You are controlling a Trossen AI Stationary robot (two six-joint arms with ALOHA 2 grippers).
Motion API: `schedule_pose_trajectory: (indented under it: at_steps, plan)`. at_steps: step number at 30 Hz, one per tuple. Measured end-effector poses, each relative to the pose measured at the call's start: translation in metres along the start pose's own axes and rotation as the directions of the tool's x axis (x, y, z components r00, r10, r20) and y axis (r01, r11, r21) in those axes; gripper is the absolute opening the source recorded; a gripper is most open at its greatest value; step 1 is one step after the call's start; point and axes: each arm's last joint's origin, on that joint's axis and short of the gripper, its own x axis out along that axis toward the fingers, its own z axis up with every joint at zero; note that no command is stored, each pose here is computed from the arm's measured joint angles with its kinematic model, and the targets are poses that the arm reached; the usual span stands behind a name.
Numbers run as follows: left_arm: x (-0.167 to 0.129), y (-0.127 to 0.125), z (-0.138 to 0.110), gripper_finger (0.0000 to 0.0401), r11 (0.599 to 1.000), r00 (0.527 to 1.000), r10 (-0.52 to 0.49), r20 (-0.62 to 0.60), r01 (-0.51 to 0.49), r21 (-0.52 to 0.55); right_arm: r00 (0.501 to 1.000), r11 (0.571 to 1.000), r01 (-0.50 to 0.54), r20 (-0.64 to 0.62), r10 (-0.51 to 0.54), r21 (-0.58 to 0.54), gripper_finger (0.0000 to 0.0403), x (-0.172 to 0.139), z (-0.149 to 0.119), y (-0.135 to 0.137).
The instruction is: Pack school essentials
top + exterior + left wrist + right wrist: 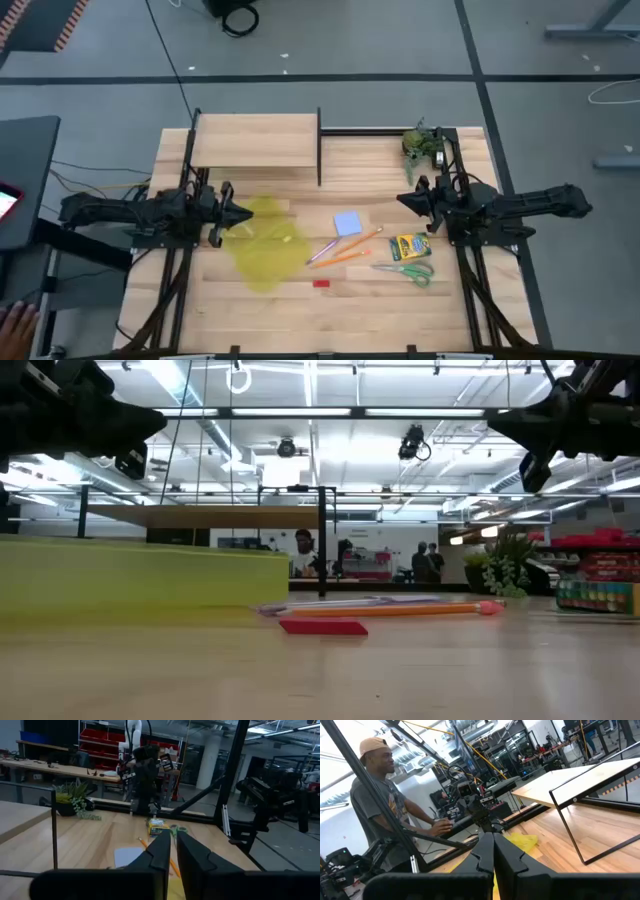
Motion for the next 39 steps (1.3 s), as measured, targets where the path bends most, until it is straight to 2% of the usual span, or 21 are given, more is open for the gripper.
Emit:
schedule_pose_trajectory:
  at_steps: [30, 39]
  plan:
    - [0.0000, 0.0000, 0.0000, 0.0028, 1.000, 1.000, 0.000, 0.000, 0.000, 0.001, 1.000, 1.000, 0.000, 0.000, 0.000, 0.000, 0.0010, 0.0000, 0.0000, 0.0000]
    - [0.0000, 0.0000, 0.0000, 0.0039, 1.000, 1.000, 0.000, 0.000, 0.000, 0.000, 1.000, 1.000, 0.000, 0.000, 0.000, 0.000, 0.0010, 0.0000, -0.0001, -0.0001]
